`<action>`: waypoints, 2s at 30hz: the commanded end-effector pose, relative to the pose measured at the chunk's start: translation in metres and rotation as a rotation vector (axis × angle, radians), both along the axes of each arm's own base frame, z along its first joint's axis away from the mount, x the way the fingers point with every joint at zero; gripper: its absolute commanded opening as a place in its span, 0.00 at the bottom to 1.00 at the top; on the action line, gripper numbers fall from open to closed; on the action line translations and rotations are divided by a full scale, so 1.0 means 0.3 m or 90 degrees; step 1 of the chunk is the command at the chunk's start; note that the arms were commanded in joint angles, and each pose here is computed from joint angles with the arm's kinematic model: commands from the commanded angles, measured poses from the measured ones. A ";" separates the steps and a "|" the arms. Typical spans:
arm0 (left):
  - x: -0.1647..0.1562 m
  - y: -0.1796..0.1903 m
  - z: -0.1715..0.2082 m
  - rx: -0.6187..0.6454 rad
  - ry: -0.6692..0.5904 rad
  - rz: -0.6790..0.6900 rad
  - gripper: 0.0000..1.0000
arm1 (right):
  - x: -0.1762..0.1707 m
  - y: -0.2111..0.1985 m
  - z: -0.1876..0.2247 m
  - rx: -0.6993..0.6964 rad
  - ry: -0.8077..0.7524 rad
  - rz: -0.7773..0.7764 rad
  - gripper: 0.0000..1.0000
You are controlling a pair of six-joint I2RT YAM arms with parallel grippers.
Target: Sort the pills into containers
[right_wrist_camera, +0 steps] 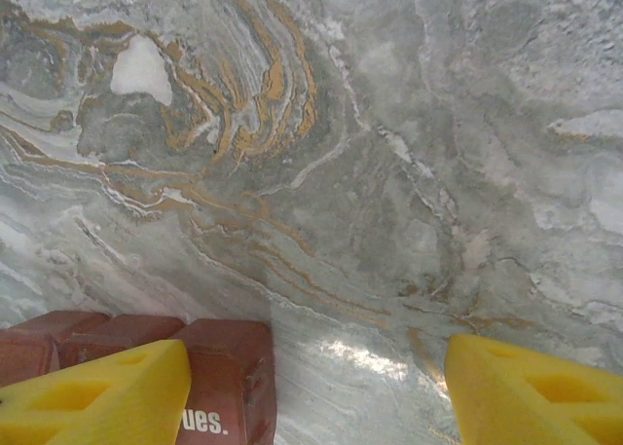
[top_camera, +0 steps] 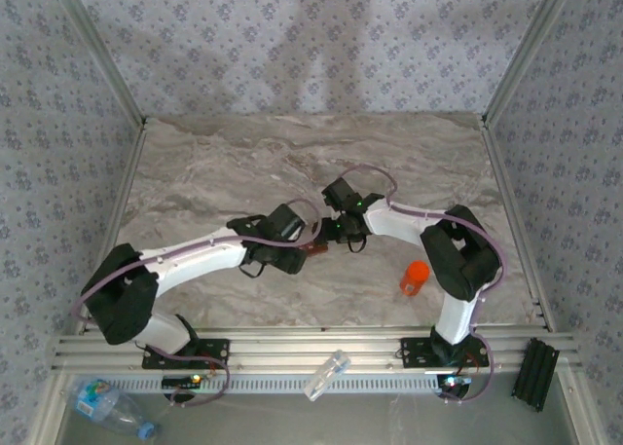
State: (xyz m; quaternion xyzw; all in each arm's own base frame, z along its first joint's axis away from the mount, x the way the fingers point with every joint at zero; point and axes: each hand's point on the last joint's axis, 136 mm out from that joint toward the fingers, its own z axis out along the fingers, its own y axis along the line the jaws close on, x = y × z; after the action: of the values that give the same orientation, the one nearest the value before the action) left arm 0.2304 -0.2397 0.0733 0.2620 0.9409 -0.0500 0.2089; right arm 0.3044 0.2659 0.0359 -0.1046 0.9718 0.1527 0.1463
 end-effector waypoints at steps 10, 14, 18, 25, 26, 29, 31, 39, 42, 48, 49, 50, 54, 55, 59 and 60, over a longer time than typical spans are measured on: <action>0.068 -0.063 -0.012 0.058 -0.063 -0.039 0.78 | -0.014 -0.004 -0.051 -0.015 0.015 -0.012 0.71; 0.088 -0.071 -0.019 0.070 -0.071 -0.036 0.78 | -0.023 -0.007 -0.054 -0.018 0.014 -0.011 0.70; 0.103 -0.073 -0.014 0.072 -0.080 -0.029 0.78 | -0.038 -0.012 -0.060 -0.022 0.013 -0.010 0.70; 0.101 -0.060 -0.022 0.078 -0.078 -0.024 0.78 | -0.055 -0.027 -0.048 -0.018 0.003 -0.014 0.70; 0.103 -0.053 -0.023 0.081 -0.080 -0.019 0.78 | -0.056 -0.028 -0.045 -0.018 0.001 -0.015 0.71; 0.105 -0.042 -0.020 0.079 -0.082 -0.011 0.78 | -0.060 -0.034 -0.043 -0.018 0.000 -0.016 0.70; 0.104 -0.040 -0.009 0.072 -0.086 -0.006 0.78 | -0.061 -0.037 -0.037 -0.015 -0.007 -0.018 0.70; 0.105 -0.032 0.058 0.039 -0.107 0.006 0.78 | -0.052 -0.040 0.055 0.011 -0.044 -0.028 0.71; 0.108 -0.019 0.071 0.032 -0.110 0.014 0.78 | -0.060 -0.035 0.095 0.021 -0.057 -0.026 0.71; 0.112 0.019 0.065 0.024 -0.103 0.029 0.78 | -0.101 -0.018 0.109 0.021 -0.056 -0.009 0.71; 0.111 0.023 0.063 0.024 -0.101 0.030 0.78 | -0.105 -0.016 0.101 0.019 -0.054 -0.007 0.71; 0.110 0.029 0.062 0.024 -0.101 0.032 0.78 | -0.112 -0.011 0.092 0.016 -0.050 -0.003 0.71; 0.109 0.051 0.063 0.019 -0.100 0.044 0.78 | -0.133 0.001 0.045 0.003 -0.033 0.005 0.71; 0.110 0.059 0.064 0.018 -0.100 0.048 0.78 | -0.135 0.003 0.036 0.001 -0.031 0.006 0.71; 0.107 0.079 0.069 0.012 -0.099 0.056 0.78 | -0.150 0.003 0.002 -0.005 -0.020 0.008 0.71; 0.107 0.083 0.068 0.011 -0.099 0.058 0.78 | -0.154 0.002 -0.006 -0.008 -0.017 0.009 0.71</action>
State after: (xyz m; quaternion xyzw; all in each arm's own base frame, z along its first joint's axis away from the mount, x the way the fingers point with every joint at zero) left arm 0.2632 -0.2182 0.0891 0.2350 0.9323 -0.0004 0.2750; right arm 0.2643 0.2727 0.0468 -0.1236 0.9640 0.1619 0.1710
